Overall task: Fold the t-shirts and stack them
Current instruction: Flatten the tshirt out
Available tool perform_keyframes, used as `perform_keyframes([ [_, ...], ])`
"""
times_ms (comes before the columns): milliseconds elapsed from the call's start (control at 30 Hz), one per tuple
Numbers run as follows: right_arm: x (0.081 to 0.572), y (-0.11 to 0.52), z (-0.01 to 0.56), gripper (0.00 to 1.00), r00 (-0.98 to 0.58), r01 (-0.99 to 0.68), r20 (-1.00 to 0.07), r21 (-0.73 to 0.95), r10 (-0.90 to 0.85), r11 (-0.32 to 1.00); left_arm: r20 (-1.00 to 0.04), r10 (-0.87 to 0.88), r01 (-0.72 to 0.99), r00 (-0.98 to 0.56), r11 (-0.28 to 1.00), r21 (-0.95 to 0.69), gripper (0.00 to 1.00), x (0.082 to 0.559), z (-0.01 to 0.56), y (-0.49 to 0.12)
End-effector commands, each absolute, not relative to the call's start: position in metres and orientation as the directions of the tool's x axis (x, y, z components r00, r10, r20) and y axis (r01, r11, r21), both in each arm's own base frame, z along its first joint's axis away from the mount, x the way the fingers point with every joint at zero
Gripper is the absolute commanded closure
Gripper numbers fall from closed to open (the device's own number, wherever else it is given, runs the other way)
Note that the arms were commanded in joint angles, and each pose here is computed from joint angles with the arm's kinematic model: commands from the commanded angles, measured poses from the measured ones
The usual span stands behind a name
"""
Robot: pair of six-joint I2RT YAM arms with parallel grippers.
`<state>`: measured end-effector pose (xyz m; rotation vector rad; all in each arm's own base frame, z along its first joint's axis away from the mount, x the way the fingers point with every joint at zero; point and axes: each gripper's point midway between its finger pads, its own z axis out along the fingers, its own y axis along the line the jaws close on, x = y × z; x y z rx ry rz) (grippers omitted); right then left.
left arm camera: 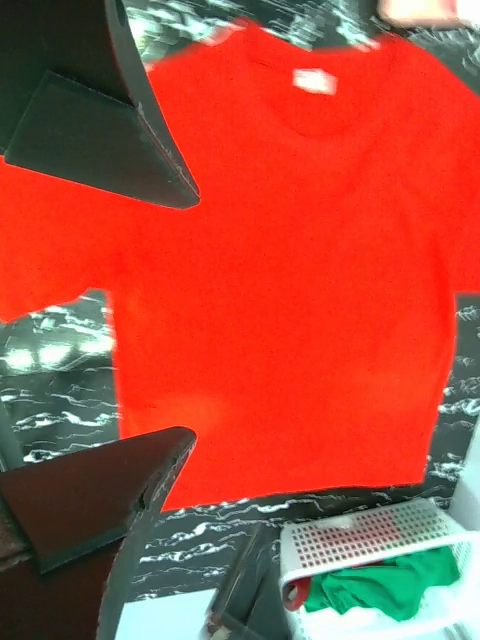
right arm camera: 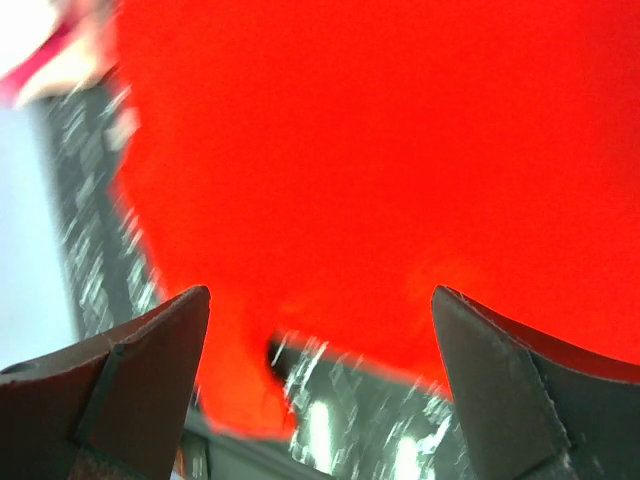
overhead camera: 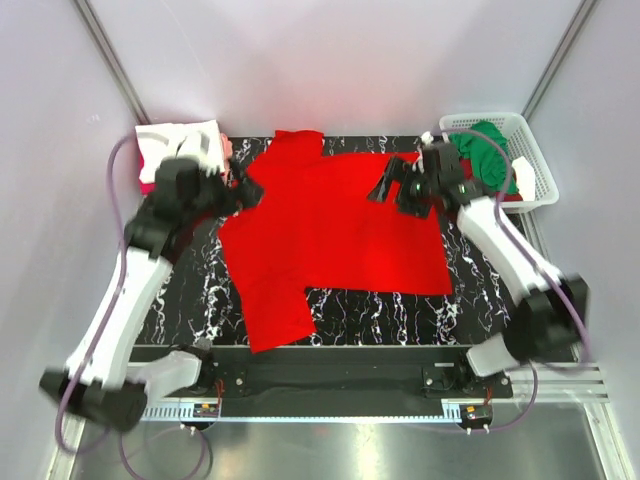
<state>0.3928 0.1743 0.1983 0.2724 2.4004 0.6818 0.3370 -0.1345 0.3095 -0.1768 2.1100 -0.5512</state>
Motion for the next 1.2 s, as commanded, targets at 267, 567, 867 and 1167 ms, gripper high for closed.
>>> perform_keyframes([
  [267, 0.236, 0.167, 0.148, 0.0, -0.775, 0.023, -0.494, 0.599, 0.393, 0.8, -0.398, -0.496, -0.378, -0.772, 0.861, -0.339, 0.12, 0.176, 0.116, -0.093],
  [567, 0.185, 0.156, 0.103, 0.0, -0.818, 0.101, -0.386, 0.632, 0.425, 0.769, -0.264, -0.54, -0.46, -0.799, 0.832, -0.309, 0.21, 0.126, 0.047, -0.097],
  [867, 0.178, 0.153, 0.092, 0.0, -0.833, 0.117, -0.366, 0.615, 0.414, 0.78, -0.195, -0.559, -0.491, -0.806, 0.815, -0.309, 0.26, 0.102, 0.022, -0.105],
  [1167, 0.18, 0.155, 0.085, 0.0, -0.843, 0.124, -0.355, 0.604, 0.405, 0.787, -0.205, -0.568, -0.487, -0.797, 0.805, -0.34, 0.4, 0.107, 0.01, -0.113],
])
